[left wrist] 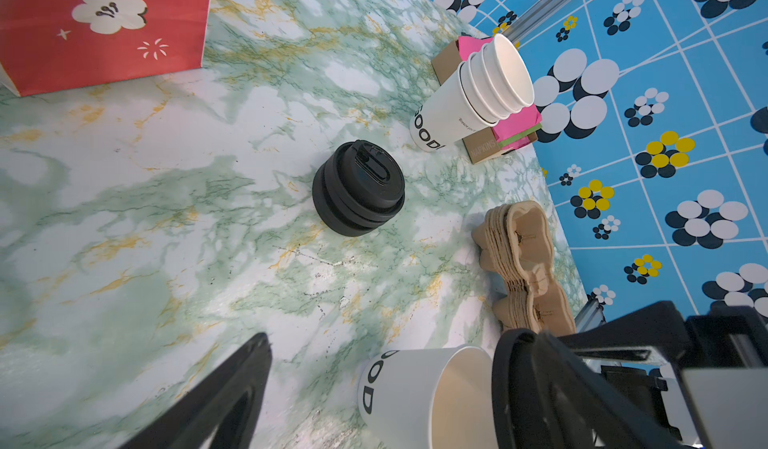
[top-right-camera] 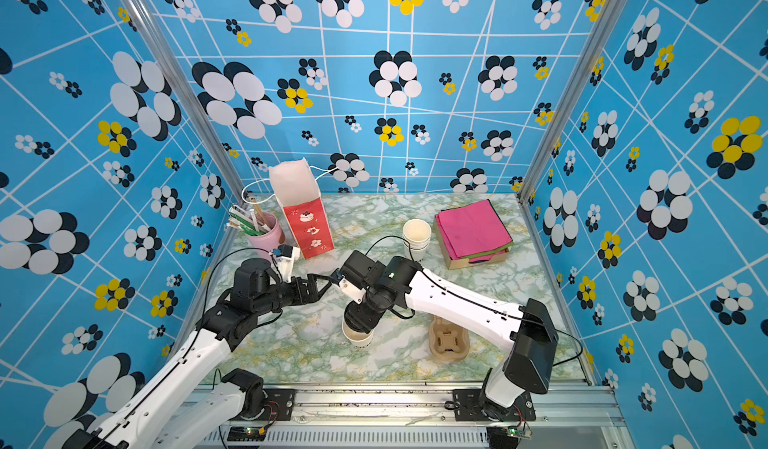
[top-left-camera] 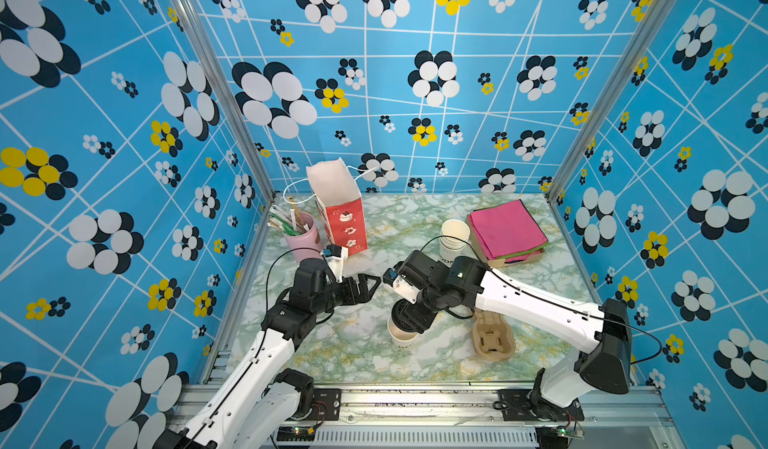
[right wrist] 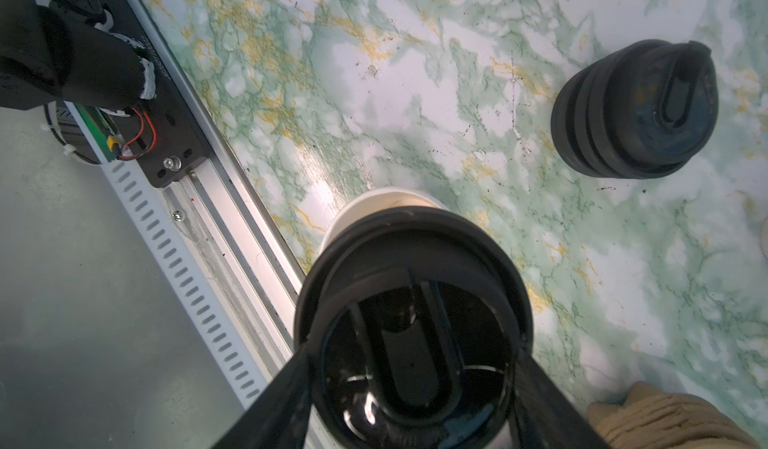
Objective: Pack the takeout coffee
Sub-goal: 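Carry the black lid over the white cup and lower it onto the rim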
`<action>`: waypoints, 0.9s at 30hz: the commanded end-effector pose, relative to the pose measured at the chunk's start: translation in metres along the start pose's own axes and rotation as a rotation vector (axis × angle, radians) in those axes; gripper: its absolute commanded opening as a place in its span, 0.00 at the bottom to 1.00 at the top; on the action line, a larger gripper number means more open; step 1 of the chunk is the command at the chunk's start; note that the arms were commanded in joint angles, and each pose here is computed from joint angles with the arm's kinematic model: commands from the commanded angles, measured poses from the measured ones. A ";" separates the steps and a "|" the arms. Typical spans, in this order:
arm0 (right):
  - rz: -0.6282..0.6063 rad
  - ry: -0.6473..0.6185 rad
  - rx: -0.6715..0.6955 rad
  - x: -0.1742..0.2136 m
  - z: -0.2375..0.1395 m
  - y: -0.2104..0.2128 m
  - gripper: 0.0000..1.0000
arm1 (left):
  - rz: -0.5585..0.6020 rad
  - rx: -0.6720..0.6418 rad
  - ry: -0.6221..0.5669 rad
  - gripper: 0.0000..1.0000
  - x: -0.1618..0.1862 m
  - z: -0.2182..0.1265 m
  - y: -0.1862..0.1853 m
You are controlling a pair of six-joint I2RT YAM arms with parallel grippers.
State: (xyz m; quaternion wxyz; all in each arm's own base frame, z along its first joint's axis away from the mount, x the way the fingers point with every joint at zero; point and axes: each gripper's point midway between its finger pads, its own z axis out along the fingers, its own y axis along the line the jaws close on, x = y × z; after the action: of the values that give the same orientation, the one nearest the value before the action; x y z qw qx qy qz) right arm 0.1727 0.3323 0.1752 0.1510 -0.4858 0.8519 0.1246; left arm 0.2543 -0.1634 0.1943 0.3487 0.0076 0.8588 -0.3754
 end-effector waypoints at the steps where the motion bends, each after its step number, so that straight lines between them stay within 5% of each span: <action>1: -0.004 -0.017 0.023 0.000 0.002 0.000 0.61 | -0.009 0.003 0.023 0.99 0.009 -0.001 0.004; 27: -0.043 0.055 0.049 0.010 0.036 0.007 0.61 | -0.015 -0.009 0.038 0.99 0.012 0.003 0.008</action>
State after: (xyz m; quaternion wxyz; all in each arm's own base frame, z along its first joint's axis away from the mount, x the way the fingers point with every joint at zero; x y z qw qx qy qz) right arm 0.1683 0.3410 0.1508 0.1497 -0.5017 0.8461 0.0997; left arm 0.2533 -0.1632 0.1911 0.3456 0.0068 0.8604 -0.3745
